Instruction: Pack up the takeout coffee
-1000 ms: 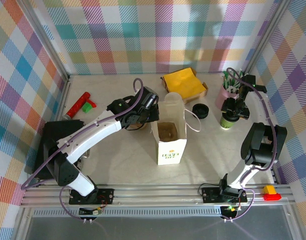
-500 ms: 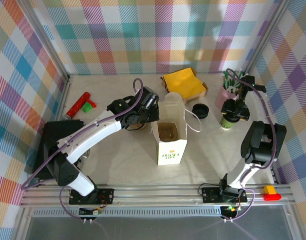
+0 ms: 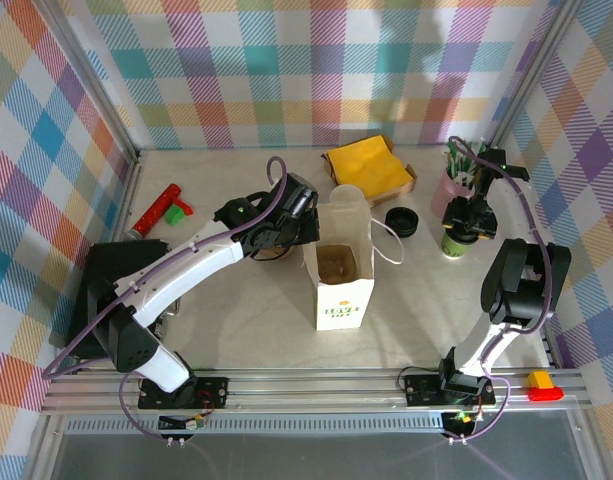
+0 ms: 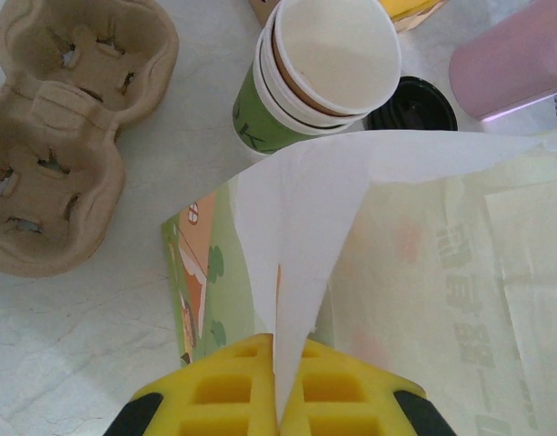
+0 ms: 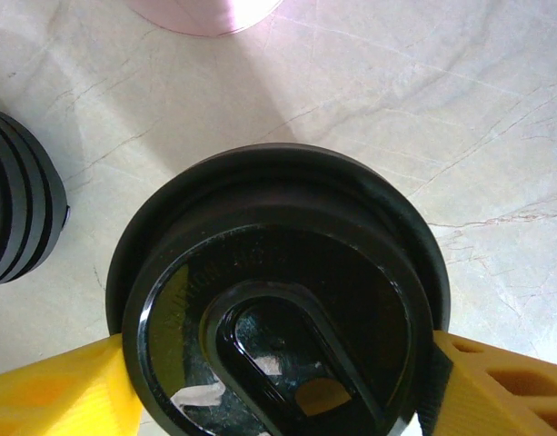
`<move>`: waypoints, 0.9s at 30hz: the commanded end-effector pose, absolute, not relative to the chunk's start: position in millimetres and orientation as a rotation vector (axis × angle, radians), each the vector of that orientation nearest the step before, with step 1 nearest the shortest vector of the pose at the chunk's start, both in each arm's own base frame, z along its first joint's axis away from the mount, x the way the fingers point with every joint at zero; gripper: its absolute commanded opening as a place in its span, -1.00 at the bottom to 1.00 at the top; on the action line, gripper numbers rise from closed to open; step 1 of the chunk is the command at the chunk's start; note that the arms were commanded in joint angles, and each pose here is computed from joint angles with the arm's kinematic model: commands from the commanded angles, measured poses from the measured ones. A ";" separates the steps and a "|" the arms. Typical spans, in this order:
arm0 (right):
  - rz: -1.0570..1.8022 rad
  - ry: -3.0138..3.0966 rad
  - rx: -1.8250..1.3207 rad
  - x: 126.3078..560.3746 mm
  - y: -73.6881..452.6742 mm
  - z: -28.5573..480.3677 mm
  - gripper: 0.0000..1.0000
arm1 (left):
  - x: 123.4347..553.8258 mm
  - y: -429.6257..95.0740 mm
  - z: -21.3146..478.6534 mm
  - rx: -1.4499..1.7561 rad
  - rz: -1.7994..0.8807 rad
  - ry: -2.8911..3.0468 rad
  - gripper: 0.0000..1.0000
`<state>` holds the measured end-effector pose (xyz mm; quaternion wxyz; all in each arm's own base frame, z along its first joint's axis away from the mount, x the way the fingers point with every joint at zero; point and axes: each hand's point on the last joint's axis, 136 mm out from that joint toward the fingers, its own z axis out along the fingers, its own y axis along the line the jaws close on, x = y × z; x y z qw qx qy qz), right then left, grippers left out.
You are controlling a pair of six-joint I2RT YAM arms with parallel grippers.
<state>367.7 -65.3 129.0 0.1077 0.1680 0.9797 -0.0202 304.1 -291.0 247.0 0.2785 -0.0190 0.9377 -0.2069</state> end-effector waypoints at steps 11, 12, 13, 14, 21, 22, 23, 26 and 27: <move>-0.071 2.967 0.361 349.3 -16.9 138.5 0.41 | 297.5 -286.4 258.6 -0.065 -0.611 2.504 -0.99; -0.068 2.970 0.348 347.6 -12.8 139.7 0.41 | 297.1 -286.7 258.3 -0.064 -0.613 2.505 -0.98; -0.062 2.972 0.334 345.6 -8.5 141.4 0.41 | 296.9 -286.5 258.2 -0.064 -0.613 2.506 -0.99; -0.066 2.975 0.318 344.0 -4.8 141.6 0.41 | 296.7 -286.1 258.1 -0.064 -0.613 2.506 -0.99; -0.074 3.016 0.273 329.1 9.4 133.2 0.44 | 295.1 -284.6 256.6 -0.063 -0.608 2.511 -0.98; -0.069 3.014 0.278 328.1 9.5 131.7 0.44 | 295.4 -284.8 257.5 -0.062 -0.609 2.508 -0.98; -0.068 3.017 0.286 326.3 9.6 129.4 0.45 | 295.0 -284.6 257.0 -0.062 -0.608 2.511 -0.99; -0.058 3.020 0.303 323.7 11.0 125.4 0.48 | 294.9 -284.6 256.4 -0.061 -0.608 2.513 -0.99; -0.056 3.018 0.311 323.5 10.9 124.7 0.50 | 295.0 -285.1 256.1 -0.061 -0.609 2.513 -0.99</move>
